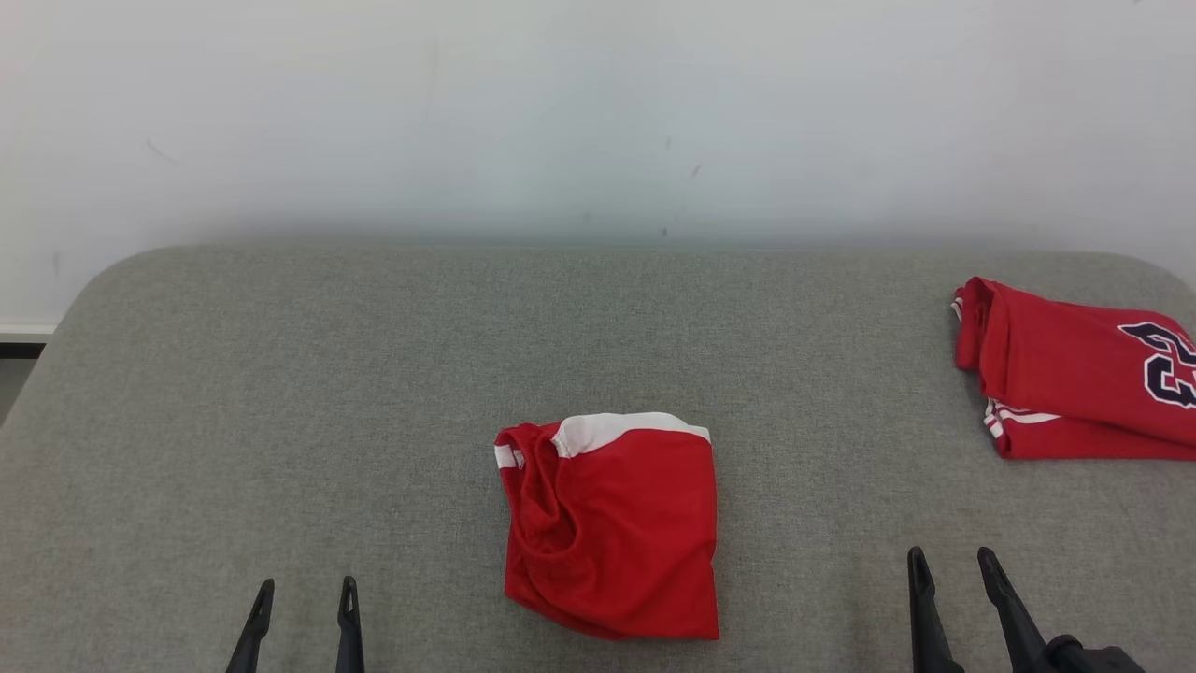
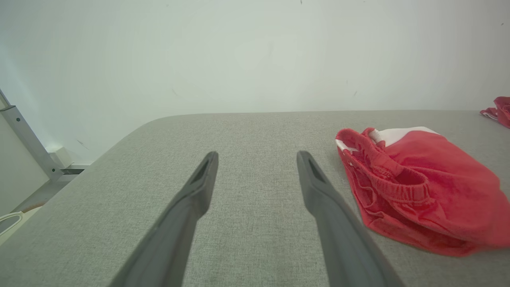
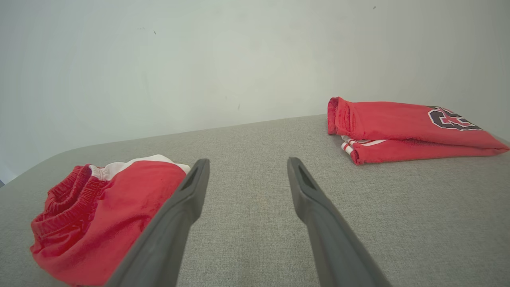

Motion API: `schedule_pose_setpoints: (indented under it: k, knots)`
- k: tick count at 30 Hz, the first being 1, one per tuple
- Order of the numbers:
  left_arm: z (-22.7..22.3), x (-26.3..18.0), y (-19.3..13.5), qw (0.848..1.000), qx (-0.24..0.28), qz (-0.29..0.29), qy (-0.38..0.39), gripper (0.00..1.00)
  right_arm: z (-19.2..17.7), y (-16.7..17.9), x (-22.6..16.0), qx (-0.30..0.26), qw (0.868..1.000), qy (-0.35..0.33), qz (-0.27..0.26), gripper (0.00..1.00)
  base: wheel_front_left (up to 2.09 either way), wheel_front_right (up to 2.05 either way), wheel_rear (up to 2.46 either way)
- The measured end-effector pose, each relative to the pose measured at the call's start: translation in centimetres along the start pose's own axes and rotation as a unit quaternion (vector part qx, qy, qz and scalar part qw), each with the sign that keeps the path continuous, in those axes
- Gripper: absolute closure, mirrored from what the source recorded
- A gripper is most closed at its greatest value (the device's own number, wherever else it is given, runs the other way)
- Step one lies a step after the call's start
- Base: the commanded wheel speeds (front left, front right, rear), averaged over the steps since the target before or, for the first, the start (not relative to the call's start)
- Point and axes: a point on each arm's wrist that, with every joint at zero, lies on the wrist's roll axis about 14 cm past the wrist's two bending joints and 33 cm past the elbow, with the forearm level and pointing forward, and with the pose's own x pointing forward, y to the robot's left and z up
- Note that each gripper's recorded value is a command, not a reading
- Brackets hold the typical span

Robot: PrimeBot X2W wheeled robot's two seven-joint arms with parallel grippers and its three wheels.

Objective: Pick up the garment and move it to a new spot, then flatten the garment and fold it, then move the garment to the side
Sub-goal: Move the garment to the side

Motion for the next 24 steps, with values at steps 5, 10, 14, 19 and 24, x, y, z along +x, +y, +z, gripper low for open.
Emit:
schedule_pose_setpoints:
  k: [5, 10, 14, 19, 24]
  knots:
    - [-0.1, -0.1, 0.2, 1.000, -0.001, 0.002, 0.002, 0.00, -0.1, 0.3, 0.1, 0.000, 1.000, 0.001, 0.004, 0.00, 0.00, 0.00, 0.00]
    - [-0.2, -0.2, 0.3, 1.000, -0.002, 0.003, 0.004, 0.00, 0.7, 2.1, 1.4, 0.001, 0.999, -0.012, 0.032, 0.00, 0.00, 0.00, 0.00]
    - [-0.3, -0.4, 0.3, 1.000, -0.006, 0.005, 0.006, 0.00, 1.3, 4.3, 3.2, -0.001, 0.997, -0.021, 0.068, 0.00, 0.00, 0.00, 0.00]
    - [-0.4, -0.8, 0.7, 1.000, -0.008, 0.012, 0.006, 0.00, 0.5, 6.9, 5.6, 0.006, 0.994, -0.004, 0.106, 0.00, 0.00, 0.00, 0.00]
    - [-0.5, -1.4, 1.1, 1.000, -0.011, 0.022, 0.008, 0.00, -2.3, 8.4, 7.3, 0.009, 0.991, 0.050, 0.124, 0.00, 0.00, 0.00, 0.00]
